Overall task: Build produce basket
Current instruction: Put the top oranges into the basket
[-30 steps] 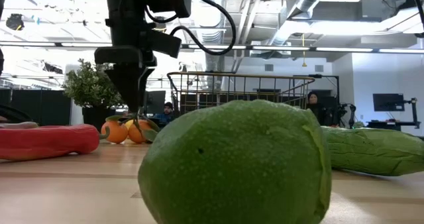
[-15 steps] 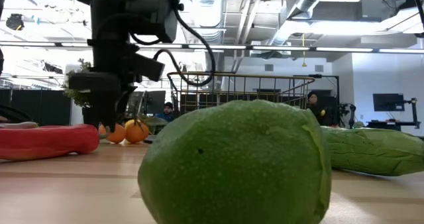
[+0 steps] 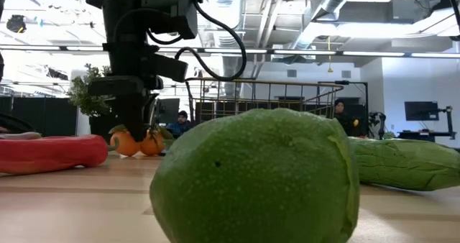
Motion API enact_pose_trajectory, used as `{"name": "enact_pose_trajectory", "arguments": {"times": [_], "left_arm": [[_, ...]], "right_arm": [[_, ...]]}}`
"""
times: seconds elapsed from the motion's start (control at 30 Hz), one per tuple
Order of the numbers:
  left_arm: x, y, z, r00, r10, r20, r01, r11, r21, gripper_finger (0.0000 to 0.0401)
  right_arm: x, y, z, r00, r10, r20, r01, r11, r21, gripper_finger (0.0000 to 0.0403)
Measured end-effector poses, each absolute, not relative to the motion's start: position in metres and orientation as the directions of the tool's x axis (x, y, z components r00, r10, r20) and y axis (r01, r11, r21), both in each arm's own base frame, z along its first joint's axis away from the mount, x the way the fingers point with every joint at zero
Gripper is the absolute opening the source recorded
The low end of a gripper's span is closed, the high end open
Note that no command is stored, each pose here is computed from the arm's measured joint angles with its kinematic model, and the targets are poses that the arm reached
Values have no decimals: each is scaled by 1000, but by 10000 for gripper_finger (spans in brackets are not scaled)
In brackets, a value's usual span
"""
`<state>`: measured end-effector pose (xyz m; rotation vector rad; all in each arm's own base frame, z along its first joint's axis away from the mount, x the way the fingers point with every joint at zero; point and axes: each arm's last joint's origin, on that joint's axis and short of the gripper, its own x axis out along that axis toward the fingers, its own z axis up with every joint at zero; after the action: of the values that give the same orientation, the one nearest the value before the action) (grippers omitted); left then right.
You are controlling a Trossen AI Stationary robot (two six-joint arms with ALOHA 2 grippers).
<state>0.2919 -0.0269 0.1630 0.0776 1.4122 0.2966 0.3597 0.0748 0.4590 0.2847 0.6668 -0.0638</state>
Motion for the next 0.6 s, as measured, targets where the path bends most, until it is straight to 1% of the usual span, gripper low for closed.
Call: {"name": "enact_pose_trajectory", "arguments": {"times": [0.03,0.07,0.1,0.23,0.3,0.43,0.6], "left_arm": [[292,-27,163,126,249,-960,-157,961,229,40],[291,-27,164,125,246,-961,-154,962,226,20],[290,-28,166,127,243,-962,-152,963,223,12],[284,-35,179,165,238,-957,-149,965,215,2],[278,-39,192,205,241,-949,-163,964,210,1],[261,-45,227,329,216,-919,-210,966,151,0],[233,-42,272,510,231,-829,-294,952,84,0]], "right_arm": [[360,75,459,788,33,-615,148,959,241,248],[360,75,459,789,33,-614,148,959,242,248],[360,75,459,789,33,-614,148,959,242,248],[360,75,459,788,33,-615,147,959,241,248],[360,75,459,787,33,-617,148,959,240,248],[360,75,459,787,33,-617,148,959,240,248],[359,75,459,782,32,-622,150,960,238,248]]}}
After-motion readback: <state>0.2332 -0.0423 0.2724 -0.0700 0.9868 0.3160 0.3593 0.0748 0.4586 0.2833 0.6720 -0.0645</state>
